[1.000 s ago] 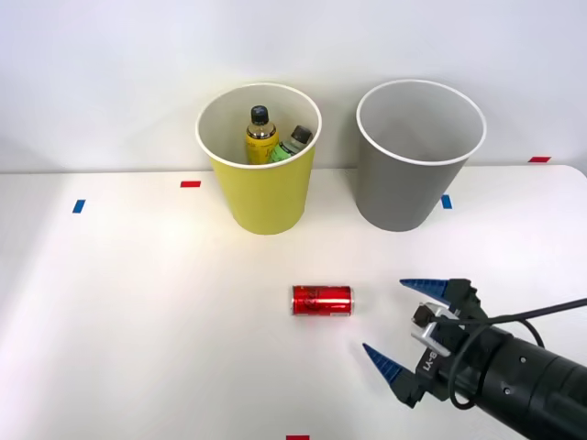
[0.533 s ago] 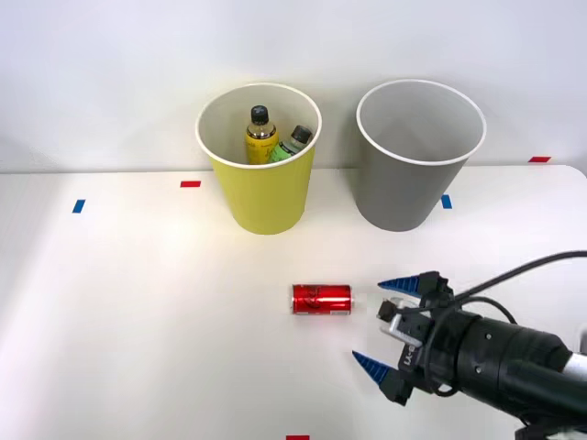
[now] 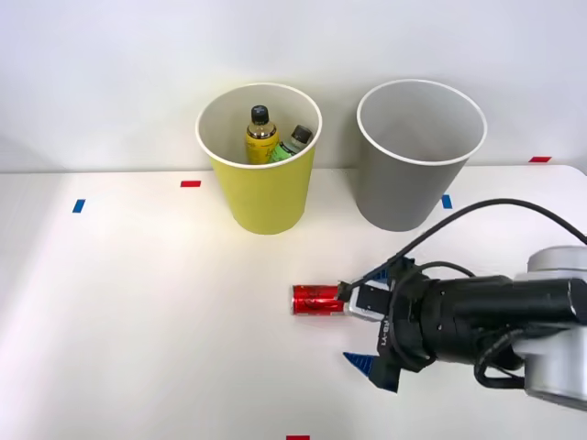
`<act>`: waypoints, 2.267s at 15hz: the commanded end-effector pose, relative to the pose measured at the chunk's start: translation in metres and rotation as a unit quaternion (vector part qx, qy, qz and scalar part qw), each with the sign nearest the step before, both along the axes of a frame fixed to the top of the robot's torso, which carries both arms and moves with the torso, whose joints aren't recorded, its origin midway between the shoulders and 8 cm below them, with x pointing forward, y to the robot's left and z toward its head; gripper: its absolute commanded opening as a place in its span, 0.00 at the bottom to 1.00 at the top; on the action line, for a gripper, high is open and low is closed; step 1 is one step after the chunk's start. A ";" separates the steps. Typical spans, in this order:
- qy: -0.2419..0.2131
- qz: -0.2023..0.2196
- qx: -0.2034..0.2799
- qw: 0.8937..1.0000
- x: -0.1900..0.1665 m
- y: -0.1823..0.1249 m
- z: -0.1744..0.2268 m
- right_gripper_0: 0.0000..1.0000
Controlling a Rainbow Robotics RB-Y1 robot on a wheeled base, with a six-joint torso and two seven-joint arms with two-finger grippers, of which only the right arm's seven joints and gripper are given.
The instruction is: Put cans in the gray bin, plastic bottles in the light green bin
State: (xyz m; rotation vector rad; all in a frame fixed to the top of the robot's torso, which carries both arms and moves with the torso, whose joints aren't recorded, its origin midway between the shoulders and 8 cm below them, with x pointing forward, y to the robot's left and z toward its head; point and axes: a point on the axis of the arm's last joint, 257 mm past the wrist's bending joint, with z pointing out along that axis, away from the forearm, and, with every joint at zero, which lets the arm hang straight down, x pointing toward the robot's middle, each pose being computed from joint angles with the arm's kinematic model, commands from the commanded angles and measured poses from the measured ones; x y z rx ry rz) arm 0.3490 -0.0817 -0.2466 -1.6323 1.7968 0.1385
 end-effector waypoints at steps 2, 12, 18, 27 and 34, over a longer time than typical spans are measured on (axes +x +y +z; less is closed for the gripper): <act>0.030 0.045 -0.011 0.998 0.010 0.010 -0.005 1.00; 0.022 0.168 -0.013 0.986 0.050 0.054 0.005 1.00; 0.046 0.206 -0.095 0.973 0.055 0.034 0.015 1.00; 0.077 0.195 -0.152 0.966 0.024 0.021 0.008 1.00; 0.045 0.216 -0.170 0.960 0.019 0.048 -0.009 1.00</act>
